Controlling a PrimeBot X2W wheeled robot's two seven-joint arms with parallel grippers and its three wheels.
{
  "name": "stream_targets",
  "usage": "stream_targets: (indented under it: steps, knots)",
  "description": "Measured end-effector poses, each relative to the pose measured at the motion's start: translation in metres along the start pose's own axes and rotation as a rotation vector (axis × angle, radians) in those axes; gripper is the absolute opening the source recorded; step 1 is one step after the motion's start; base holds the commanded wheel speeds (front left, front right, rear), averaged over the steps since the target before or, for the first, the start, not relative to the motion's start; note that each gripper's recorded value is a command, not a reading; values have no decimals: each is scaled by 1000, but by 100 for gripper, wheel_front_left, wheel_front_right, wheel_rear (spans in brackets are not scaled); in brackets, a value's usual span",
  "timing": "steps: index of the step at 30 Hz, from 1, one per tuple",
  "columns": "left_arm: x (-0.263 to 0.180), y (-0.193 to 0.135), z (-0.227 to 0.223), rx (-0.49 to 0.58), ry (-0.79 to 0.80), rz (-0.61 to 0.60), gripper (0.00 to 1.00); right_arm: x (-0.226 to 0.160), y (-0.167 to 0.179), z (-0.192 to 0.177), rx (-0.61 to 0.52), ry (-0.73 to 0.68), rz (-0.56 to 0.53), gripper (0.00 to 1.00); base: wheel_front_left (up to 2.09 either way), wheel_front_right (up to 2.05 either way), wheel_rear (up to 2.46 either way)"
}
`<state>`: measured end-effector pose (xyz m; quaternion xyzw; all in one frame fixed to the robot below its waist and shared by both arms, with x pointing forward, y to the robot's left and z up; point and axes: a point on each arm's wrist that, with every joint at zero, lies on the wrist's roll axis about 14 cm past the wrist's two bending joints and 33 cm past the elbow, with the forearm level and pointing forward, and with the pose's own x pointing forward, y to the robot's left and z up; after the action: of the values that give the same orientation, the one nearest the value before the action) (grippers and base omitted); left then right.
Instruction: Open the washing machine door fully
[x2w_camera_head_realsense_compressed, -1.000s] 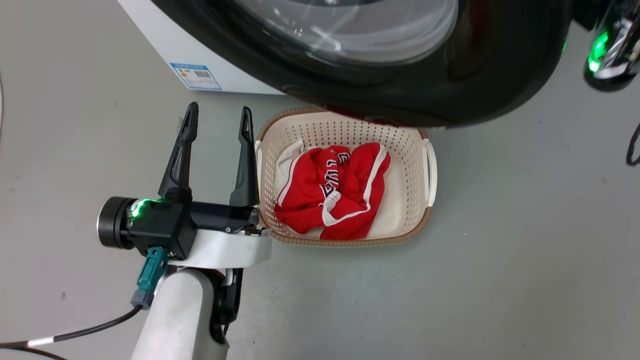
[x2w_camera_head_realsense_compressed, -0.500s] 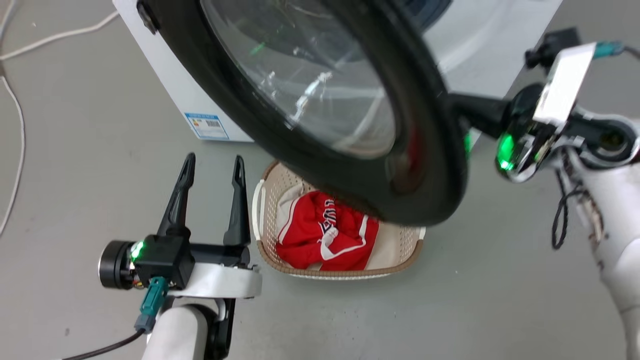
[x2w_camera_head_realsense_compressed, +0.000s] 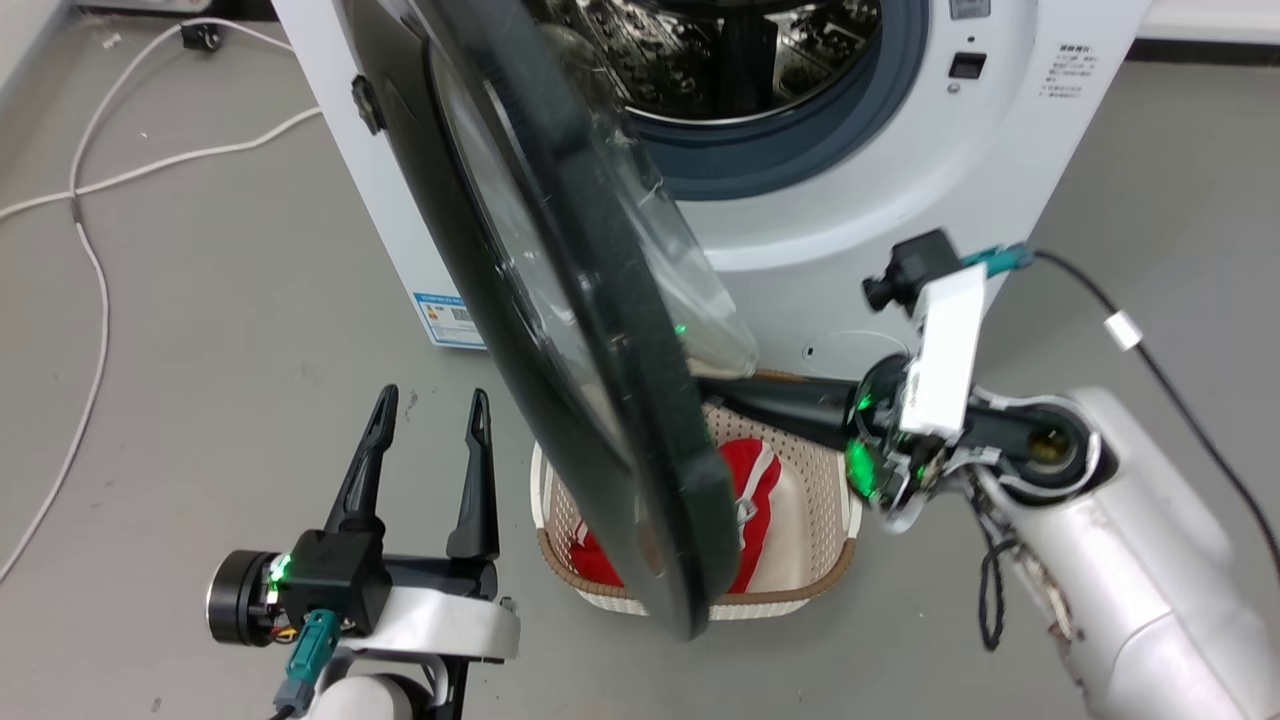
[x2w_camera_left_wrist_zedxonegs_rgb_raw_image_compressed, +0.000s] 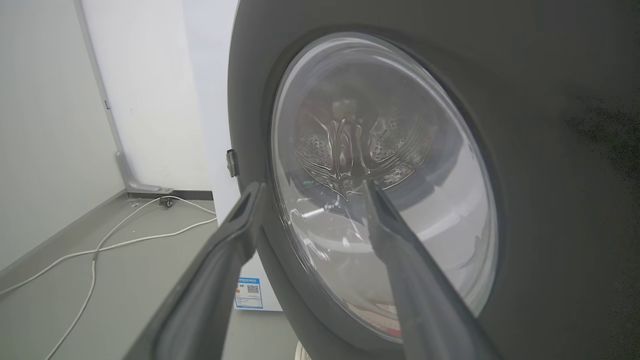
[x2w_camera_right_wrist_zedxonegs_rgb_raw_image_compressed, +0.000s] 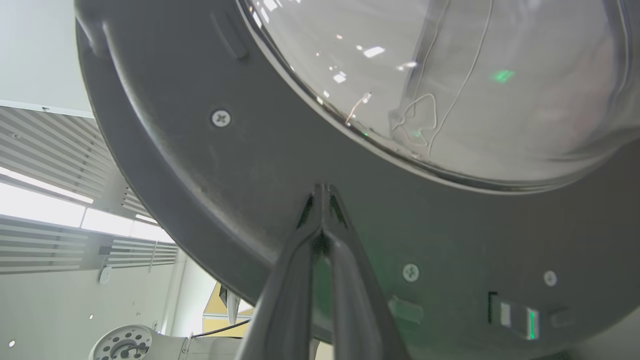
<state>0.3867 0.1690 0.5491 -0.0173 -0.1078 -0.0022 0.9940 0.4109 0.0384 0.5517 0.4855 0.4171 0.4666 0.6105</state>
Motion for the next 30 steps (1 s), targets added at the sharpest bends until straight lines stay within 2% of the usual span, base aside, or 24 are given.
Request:
stream_targets:
  steps: [5,10,15,19,20,21,22,25,30]
  knots:
    - [-9,2,2,0,2,5,100,6,5,-16,-13,-6,14,0,0,0,0]
    - [-16,3,3,7,4,6,100,-4,12,-1,-21,-205,31,0,0,0,0]
    - [-18,2,4,9,2,2,100,-42,0,24,-11,-471,-4,0,0,0,0]
    - [-23,1,4,8,5,-4,100,-77,-13,26,34,-640,-20,0,0,0,0]
    - [-24,1,4,7,4,-5,100,-87,-19,25,40,-679,-38,19,0,0,0]
    - [-26,1,5,7,2,-7,100,-98,-25,25,38,-725,-62,45,0,0,0]
    - [-27,0,5,6,2,-11,100,-111,-31,25,40,-780,-81,100,0,0,0]
    - [-27,-2,7,3,-3,-18,100,-146,-47,27,13,-934,-157,100,0,0,0]
    - [-24,-4,6,-5,-3,-23,100,-195,-71,25,-138,-1137,-352,100,0,0,0]
